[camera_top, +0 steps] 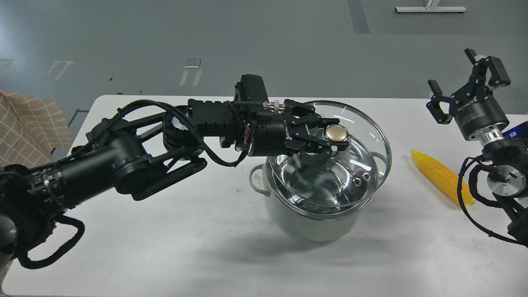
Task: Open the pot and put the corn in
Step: 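Lift the glass lid off the pot with the left gripper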
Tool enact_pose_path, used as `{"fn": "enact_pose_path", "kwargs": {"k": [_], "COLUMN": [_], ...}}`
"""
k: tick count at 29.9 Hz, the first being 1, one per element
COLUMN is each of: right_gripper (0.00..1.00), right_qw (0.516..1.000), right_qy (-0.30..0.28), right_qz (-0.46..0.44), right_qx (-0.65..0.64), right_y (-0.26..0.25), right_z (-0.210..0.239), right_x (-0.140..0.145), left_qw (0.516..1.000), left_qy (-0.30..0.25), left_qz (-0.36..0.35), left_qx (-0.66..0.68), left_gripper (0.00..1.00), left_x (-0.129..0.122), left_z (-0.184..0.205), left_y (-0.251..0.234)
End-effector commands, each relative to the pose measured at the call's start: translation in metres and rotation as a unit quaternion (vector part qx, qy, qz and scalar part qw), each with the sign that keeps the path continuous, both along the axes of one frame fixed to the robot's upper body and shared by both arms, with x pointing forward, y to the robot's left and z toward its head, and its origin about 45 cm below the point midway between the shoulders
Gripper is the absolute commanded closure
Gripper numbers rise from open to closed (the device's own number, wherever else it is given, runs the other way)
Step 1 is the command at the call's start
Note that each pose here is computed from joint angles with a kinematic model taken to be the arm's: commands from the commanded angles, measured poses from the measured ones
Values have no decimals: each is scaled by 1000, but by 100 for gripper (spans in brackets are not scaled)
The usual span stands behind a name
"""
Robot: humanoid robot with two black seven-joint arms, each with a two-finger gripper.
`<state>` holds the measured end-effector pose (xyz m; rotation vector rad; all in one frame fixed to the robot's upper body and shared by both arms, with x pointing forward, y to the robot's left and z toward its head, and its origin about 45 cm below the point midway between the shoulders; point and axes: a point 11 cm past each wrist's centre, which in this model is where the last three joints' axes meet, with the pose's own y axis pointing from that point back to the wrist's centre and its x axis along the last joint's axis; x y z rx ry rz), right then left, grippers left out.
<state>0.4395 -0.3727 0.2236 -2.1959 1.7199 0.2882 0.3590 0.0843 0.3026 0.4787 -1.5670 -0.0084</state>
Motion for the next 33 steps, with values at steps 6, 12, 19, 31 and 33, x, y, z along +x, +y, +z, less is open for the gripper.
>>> {"fn": "enact_pose_path", "kwargs": {"k": [6,12,19,31,33], "right_gripper": [0,0,0,0,0], "right_qw": [1000,1000,1000,1000,1000], "right_qy": [-2,6,13,15,18], "right_qz": [-8,-12,-11,-11,-12], "right_qx": [-12,-14,-11,-11,-11], "right_y": [-15,-19,-17,-16,-17], "right_z": [5,-1,-9,-11,-13], "right_x": [-3,-8,-10,-11,-13], "left_qw": [994,987,974,939,932], "left_qy": [-45,-52,-53,39,52], "left_qz": [93,152,216,341,358], "left_qx": [40,-5,-38,-31,-24], "left_gripper": [98,97,95,95,95], "left_x": [11,-5,-30,-69,-74], "left_z": [34,10,-56,-154,-171], "left_y": [128,196,252,310,316]}}
